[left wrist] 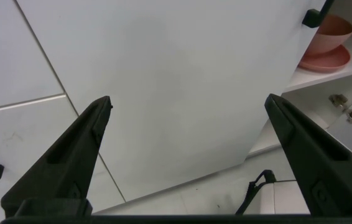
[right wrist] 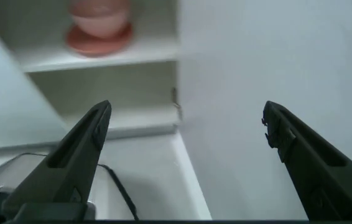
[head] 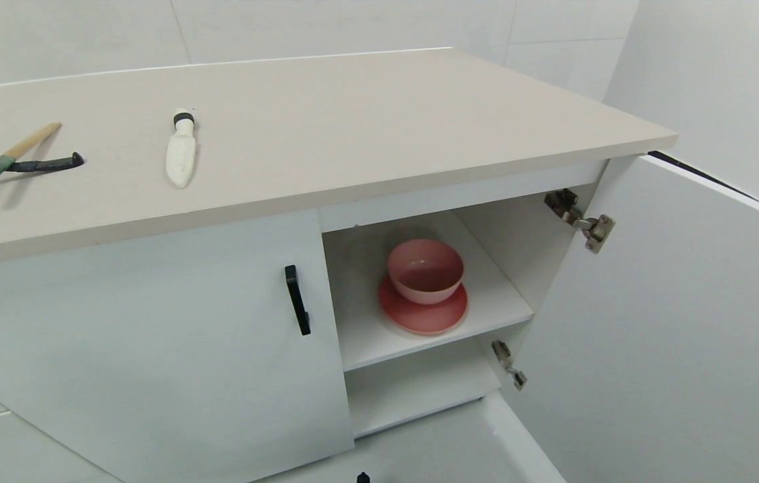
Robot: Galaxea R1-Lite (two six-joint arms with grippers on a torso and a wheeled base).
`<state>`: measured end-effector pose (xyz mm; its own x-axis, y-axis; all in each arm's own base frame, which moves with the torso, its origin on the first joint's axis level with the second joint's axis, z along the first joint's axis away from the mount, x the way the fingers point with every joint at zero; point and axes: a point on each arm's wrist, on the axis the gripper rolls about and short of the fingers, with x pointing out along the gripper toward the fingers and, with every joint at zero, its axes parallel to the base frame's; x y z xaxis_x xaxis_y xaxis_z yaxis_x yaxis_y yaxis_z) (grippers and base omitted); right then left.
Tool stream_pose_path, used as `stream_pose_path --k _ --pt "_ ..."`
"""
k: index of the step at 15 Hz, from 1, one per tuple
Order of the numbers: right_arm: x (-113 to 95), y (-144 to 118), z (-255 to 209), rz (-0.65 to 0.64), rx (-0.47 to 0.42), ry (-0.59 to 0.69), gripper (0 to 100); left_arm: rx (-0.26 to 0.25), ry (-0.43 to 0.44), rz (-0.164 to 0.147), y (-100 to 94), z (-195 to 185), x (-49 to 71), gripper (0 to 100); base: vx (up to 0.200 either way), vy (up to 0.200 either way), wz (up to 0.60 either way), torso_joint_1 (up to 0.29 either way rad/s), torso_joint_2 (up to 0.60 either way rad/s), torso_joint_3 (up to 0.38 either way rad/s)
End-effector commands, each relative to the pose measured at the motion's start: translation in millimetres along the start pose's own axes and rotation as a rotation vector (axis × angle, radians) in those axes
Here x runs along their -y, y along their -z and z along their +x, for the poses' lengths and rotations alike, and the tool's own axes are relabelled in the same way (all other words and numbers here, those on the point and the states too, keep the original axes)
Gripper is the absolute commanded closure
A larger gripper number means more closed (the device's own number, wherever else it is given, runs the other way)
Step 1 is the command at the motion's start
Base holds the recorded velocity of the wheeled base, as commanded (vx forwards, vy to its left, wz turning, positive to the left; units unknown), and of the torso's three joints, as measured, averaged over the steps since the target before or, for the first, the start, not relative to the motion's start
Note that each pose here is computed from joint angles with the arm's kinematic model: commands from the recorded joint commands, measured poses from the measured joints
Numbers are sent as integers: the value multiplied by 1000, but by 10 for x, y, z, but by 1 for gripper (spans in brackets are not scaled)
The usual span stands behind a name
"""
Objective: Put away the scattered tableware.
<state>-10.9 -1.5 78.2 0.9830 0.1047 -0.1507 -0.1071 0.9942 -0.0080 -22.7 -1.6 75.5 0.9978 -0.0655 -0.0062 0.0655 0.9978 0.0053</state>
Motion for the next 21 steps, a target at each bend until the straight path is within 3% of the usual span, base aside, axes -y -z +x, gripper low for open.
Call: stream_pose_path --k 1,9,21 --pt "-2 14 -34 7 42 23 0 -2 -1 0 0 1 0 0 0 0 0 0 0 0" --pt "-1 14 -34 5 42 22 0 -2 -16 -1 0 1 -4 0 -175 0 0 4 3 2" --pt "-1 14 -34 5 42 22 0 3 -85 -15 -3 -1 -19 0 -17 0 0 0 0 1"
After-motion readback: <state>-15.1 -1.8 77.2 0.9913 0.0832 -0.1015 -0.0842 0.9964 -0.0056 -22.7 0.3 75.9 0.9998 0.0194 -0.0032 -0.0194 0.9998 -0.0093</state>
